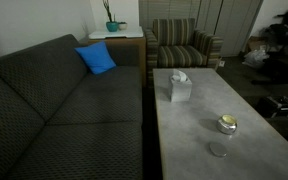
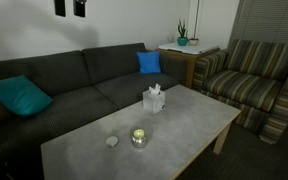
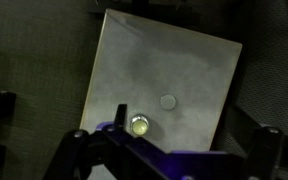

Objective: Put the silver lid on top of the silver candle container

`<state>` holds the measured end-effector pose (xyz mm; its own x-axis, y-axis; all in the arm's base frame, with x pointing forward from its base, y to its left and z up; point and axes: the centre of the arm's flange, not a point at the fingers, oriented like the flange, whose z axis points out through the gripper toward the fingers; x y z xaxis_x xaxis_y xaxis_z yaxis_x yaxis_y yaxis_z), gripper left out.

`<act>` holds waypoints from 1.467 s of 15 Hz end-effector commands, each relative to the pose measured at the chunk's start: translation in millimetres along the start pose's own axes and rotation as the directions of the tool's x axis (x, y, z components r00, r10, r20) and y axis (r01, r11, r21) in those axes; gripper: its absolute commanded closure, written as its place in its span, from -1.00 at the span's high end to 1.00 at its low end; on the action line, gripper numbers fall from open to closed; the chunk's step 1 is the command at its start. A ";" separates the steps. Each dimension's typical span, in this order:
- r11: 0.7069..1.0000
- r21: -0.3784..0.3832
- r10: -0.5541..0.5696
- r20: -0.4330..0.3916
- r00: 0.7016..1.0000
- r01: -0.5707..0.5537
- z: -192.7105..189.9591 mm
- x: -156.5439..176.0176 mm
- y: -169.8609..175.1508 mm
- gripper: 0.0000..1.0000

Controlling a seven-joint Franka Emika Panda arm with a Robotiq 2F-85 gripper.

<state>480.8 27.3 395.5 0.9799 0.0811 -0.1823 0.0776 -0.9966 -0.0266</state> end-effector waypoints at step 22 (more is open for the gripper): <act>0.990 0.131 0.037 0.072 0.997 -0.046 222.3 144.2 -58.1 1.00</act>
<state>558.1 110.2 210.1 0.9789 0.0581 -0.1959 0.0363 -0.9929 -0.1134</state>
